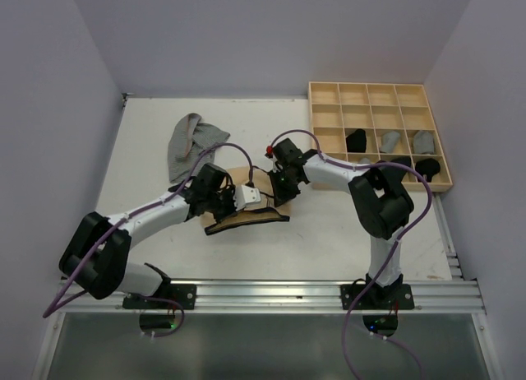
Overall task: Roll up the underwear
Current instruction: Fold the underwear
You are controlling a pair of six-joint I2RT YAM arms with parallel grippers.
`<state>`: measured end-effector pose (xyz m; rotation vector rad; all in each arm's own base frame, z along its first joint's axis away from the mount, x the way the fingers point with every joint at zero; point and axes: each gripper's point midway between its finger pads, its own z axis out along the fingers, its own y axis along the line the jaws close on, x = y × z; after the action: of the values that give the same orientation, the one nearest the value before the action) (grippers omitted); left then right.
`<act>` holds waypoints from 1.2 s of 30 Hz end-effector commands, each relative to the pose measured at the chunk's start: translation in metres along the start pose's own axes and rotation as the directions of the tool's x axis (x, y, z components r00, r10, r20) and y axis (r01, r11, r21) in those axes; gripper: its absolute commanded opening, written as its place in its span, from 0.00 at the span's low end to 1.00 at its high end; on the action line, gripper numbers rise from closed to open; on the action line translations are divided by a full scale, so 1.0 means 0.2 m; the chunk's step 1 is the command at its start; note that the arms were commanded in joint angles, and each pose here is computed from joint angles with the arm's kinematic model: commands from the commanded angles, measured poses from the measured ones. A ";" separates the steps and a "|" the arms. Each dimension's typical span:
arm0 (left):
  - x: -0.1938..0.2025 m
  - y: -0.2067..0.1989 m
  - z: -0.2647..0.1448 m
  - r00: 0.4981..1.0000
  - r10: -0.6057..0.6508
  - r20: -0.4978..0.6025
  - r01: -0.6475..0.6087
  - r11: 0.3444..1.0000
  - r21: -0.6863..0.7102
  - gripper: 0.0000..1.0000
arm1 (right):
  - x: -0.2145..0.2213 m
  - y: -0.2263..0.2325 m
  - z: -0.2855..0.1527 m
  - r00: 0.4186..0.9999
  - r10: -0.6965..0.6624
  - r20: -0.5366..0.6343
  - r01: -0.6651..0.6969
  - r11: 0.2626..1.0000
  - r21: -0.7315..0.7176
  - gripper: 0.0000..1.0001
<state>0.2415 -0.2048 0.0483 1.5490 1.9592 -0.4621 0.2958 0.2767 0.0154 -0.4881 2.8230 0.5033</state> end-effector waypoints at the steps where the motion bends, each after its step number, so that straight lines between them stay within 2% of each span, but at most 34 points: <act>1: 0.02 -0.07 0.00 1.000 0.026 0.000 -0.026 0.997 0.069 0.00 | 0.05 -0.04 0.05 1.000 0.005 -0.031 -0.005 1.000 0.018 0.09; 10: 0.19 -0.11 0.10 0.995 0.002 -0.098 0.008 0.995 0.101 0.04 | 0.05 -0.06 0.00 1.000 -0.008 -0.025 0.008 0.999 0.032 0.09; 15: 0.14 -0.10 0.05 0.996 0.001 -0.085 0.006 0.996 0.086 0.21 | 0.02 -0.03 -0.09 0.999 -0.033 0.005 0.033 0.999 0.015 0.11; 17: 0.05 -0.07 -0.03 0.999 0.017 -0.038 -0.015 0.998 0.053 0.31 | -0.01 0.00 -0.16 0.999 -0.037 0.038 0.037 0.999 0.000 0.12; 20: -0.06 -0.05 -0.16 0.999 0.031 0.017 -0.031 1.000 0.001 0.37 | -0.04 0.05 -0.27 0.996 -0.039 0.075 0.041 0.999 -0.019 0.15; 25: -0.06 -0.04 -0.29 0.999 0.028 0.021 -0.027 0.998 -0.059 0.41 | -0.03 0.07 -0.37 0.995 -0.041 0.090 0.044 0.999 -0.033 0.18; 31: 0.14 -0.01 -0.30 0.996 -0.083 -0.016 0.081 0.995 -0.057 0.42 | 0.06 0.05 -0.31 0.999 -0.036 0.037 0.038 0.999 -0.038 0.19; 36: 0.28 0.07 -0.28 0.986 -0.150 -0.069 0.139 0.981 -0.138 0.43 | 0.14 -0.05 -0.22 1.000 -0.026 -0.003 0.026 0.999 0.032 0.20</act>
<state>0.2327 -0.1330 0.0699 1.3777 2.0876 -0.3538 0.2687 0.2531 0.0572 -0.5106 2.7929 0.5070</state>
